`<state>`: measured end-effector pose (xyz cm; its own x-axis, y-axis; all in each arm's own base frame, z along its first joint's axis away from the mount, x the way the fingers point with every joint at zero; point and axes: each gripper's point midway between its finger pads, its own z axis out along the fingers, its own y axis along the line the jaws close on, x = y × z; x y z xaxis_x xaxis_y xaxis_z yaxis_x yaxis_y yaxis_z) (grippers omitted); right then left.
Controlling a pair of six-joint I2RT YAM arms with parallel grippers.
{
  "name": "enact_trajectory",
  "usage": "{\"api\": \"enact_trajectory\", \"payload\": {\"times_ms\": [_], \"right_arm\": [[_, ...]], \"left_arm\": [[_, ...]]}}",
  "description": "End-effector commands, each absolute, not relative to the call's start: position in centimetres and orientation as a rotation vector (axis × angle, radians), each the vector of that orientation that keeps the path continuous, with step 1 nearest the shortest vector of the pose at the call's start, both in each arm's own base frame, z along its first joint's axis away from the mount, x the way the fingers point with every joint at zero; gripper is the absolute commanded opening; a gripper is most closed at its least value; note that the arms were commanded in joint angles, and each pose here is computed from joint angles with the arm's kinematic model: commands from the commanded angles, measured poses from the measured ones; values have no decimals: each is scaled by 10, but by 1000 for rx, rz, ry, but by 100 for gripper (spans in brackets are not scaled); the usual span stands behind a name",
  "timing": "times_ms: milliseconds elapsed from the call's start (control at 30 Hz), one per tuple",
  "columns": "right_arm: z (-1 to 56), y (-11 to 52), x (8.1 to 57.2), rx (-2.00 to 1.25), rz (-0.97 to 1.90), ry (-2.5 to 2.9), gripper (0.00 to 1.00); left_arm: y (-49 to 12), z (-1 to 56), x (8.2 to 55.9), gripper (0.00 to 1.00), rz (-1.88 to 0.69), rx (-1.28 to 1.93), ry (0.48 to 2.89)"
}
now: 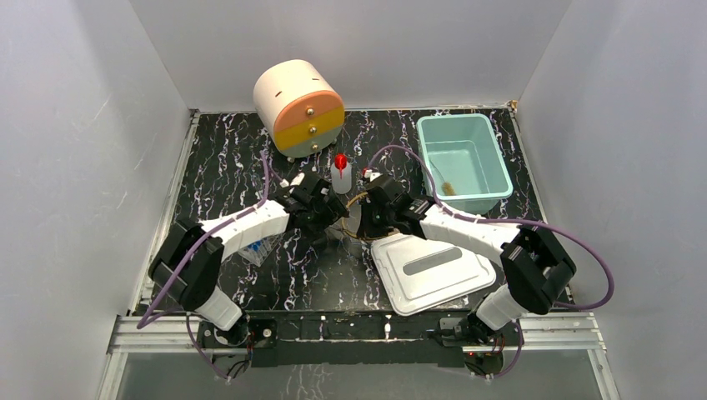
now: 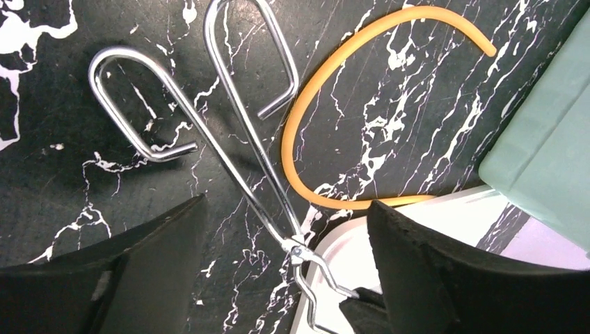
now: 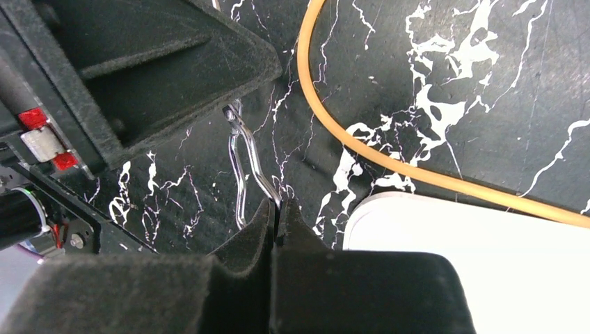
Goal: Organize the chemistry lab equipment
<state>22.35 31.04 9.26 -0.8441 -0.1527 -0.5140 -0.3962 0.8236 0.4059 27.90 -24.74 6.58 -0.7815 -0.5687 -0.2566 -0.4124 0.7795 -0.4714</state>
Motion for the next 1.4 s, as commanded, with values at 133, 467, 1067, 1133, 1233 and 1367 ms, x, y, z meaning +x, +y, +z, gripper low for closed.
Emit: {"api": "enact_trajectory", "payload": {"times_ms": [133, 467, 1067, 1133, 1233, 1367], "right_arm": [[123, 324, 226, -295, 790, 2483, 0], [123, 326, 218, -287, 835, 2495, 0], [160, 334, 207, -291, 1022, 2375, 48], [161, 337, 209, -296, 1026, 2374, 53], [167, 347, 210, -326, 1073, 2354, 58], [176, 363, 205, -376, 1176, 2334, 60]], "left_arm": [[-240, 42, 281, 64, -432, -685, 2582], [-240, 32, 284, 18, -357, -604, 2586], [-233, 95, 268, 0, -496, -519, 2520], [-232, 104, 265, 0, -522, -522, 2504], [-234, 120, 265, 0, -570, -524, 2474], [-239, 136, 267, 0, -619, -507, 2450]]}}
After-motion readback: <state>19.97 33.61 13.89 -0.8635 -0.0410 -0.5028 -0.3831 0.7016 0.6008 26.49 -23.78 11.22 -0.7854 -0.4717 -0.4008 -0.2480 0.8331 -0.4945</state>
